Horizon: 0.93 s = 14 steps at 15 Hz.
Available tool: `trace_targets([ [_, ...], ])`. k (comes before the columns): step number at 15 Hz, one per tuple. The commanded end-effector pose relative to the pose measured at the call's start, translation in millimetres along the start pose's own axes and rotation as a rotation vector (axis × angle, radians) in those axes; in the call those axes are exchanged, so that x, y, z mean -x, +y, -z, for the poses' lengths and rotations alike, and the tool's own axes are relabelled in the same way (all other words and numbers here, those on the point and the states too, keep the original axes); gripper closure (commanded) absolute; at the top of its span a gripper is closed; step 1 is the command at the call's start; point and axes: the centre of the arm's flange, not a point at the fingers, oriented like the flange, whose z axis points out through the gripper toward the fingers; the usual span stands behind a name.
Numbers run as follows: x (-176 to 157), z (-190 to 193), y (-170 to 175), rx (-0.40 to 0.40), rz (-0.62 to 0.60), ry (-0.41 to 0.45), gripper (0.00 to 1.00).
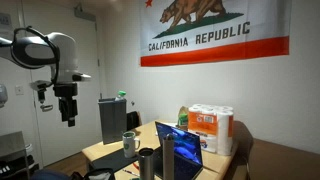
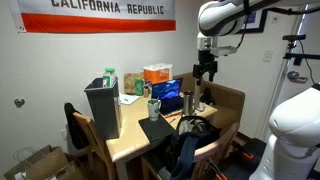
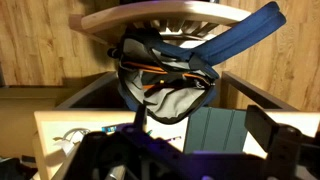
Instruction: Put the spoon in the cup, the cup in the bag and close the laptop
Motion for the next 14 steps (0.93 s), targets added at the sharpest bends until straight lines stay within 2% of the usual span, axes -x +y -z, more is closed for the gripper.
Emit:
trace_targets([
  [1,0.0,0.0,0.0,0.000,0.000,0.000,0.00],
  [11,0.0,0.0,0.0,0.000,0.000,0.000,0.00],
  [14,-25.7,-10.3,-2.2,-0.012,-0.031,-0.001,0.00],
])
